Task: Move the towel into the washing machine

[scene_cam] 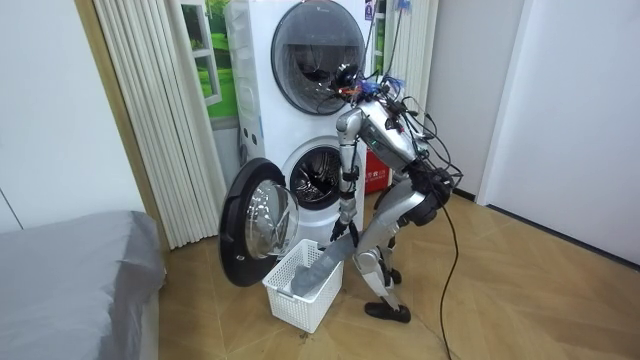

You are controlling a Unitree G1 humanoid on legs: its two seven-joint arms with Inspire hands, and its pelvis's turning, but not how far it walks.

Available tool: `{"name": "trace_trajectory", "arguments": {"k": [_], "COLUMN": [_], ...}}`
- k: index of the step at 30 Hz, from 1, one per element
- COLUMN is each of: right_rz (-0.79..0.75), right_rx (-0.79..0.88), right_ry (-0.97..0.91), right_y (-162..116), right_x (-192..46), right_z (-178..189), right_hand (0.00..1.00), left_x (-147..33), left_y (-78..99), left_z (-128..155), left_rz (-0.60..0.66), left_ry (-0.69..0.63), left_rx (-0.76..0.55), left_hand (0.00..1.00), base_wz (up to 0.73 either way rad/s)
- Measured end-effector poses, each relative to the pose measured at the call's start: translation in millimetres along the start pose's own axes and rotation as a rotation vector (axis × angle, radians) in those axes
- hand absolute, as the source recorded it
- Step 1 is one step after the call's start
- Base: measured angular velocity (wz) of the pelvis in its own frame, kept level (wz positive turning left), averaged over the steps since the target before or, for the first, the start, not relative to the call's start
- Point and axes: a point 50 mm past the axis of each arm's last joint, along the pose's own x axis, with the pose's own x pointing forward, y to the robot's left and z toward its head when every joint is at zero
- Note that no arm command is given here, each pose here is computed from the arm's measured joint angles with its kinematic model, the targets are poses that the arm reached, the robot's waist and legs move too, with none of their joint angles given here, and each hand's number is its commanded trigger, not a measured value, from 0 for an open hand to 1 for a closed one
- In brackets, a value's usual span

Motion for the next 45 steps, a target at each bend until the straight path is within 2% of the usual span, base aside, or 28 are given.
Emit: {"name": "trace_trajectory", "arguments": {"k": [6, 19, 26, 28, 31, 37, 45], "right_rz": [0.013, 0.015, -0.014, -0.03, -0.051, -0.092, -0.073], "right_rx": [-0.003, -0.012, -0.015, -0.025, -0.033, -0.044, -0.166], "right_ry": [0.001, 0.016, 0.093, 0.131, 0.169, 0.243, 0.29], "right_y": [0.4, 1.4, -0.7, -4.2, -7.4, -14.8, -20.6], "right_x": [0.0, -0.6, -6.8, -13.0, -19.7, -34.8, -38.5], "right_z": [0.2, -3.2, -24.0, -37.5, -50.8, -76.0, -80.6], "right_hand": [0.0, 0.0, 0.0, 0.0, 0.0, 0.0, 0.0], "left_x": [0.5, -3.1, -14.8, -20.6, -23.2, -27.0, -27.0], "left_y": [2.5, -5.4, -29.4, -41.5, -47.3, -48.4, -41.1], "left_z": [-4.7, -4.2, 2.0, 8.1, 14.5, 8.9, -0.3], "left_rz": [-0.003, -0.024, -0.07, -0.099, -0.107, -0.038, 0.046], "left_ry": [0.015, 0.015, 0.012, 0.009, 0.003, 0.069, 0.127], "left_rx": [0.0, -0.002, -0.035, -0.064, -0.104, -0.233, -0.366], "left_hand": [1.0, 1.0, 1.0, 1.0, 1.0, 1.0, 1.0], "base_wz": [0.0, 0.0, -0.03, -0.05, -0.01, -0.09, 0.0]}}
